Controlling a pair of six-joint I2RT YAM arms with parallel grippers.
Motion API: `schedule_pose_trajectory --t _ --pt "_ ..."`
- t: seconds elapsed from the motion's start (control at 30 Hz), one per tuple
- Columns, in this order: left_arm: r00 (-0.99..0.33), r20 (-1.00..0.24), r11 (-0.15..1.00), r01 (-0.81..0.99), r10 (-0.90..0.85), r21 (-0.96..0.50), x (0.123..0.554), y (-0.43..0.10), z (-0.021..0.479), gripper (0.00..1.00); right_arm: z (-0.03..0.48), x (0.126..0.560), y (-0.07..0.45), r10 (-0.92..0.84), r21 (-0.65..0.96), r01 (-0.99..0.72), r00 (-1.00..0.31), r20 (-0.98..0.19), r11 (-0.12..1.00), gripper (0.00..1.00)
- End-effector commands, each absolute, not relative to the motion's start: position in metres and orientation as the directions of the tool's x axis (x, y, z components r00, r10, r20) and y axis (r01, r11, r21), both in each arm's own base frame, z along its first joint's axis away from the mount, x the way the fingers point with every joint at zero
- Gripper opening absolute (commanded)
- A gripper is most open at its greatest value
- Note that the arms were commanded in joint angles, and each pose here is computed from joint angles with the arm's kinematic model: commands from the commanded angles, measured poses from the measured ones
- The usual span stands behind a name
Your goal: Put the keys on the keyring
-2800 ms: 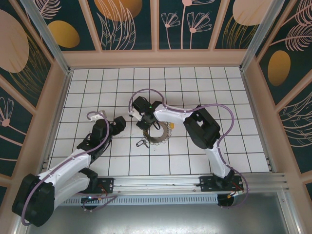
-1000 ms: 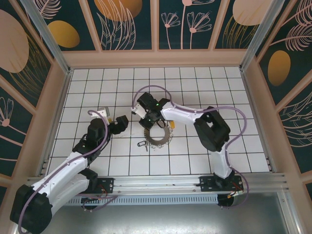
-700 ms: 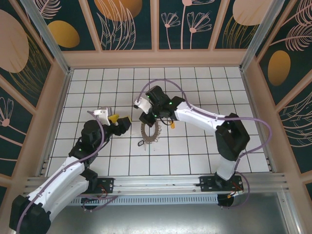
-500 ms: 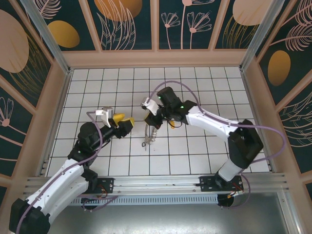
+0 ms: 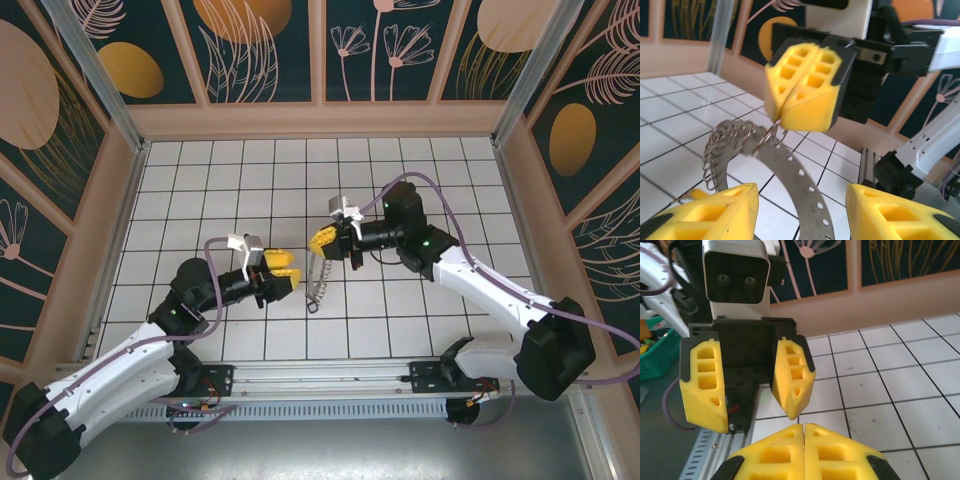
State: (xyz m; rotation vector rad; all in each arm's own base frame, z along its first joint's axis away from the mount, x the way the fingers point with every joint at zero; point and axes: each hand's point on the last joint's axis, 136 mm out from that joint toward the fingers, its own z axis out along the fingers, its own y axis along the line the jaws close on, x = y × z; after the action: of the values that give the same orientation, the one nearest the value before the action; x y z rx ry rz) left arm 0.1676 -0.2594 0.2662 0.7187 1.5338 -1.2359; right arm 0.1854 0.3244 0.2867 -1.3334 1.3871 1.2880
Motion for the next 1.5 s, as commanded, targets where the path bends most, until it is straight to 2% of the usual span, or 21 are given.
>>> schedule_pose_trajectory --t 0.0,0.4,0.73,1.23,1.47 --pt "-0.183 -0.977 0.257 0.944 -0.113 -0.207 0.155 -0.268 0.291 0.48 0.321 0.162 0.318 -0.053 0.037 -0.979 -0.026 -0.998 -0.201 0.00" --pt "-0.055 -0.991 0.269 0.959 -0.119 -0.086 0.151 -0.275 0.301 0.45 0.328 0.135 0.306 0.027 -0.029 -0.956 0.022 -0.999 -0.293 0.00" --pt "-0.024 -0.993 0.234 0.971 -0.112 -0.050 0.145 -0.280 0.303 0.42 0.326 0.136 0.307 0.028 -0.029 -0.955 0.021 -0.999 -0.295 0.00" --pt "0.004 -0.991 0.192 0.981 -0.135 -0.022 0.138 -0.284 0.322 0.27 0.324 0.142 0.310 0.025 -0.031 -0.964 0.025 -0.999 -0.263 0.00" --pt "-0.001 -0.993 0.198 0.980 -0.120 -0.025 0.143 -0.288 0.320 0.27 0.323 0.140 0.310 0.024 -0.032 -0.962 0.026 -0.999 -0.272 0.00"
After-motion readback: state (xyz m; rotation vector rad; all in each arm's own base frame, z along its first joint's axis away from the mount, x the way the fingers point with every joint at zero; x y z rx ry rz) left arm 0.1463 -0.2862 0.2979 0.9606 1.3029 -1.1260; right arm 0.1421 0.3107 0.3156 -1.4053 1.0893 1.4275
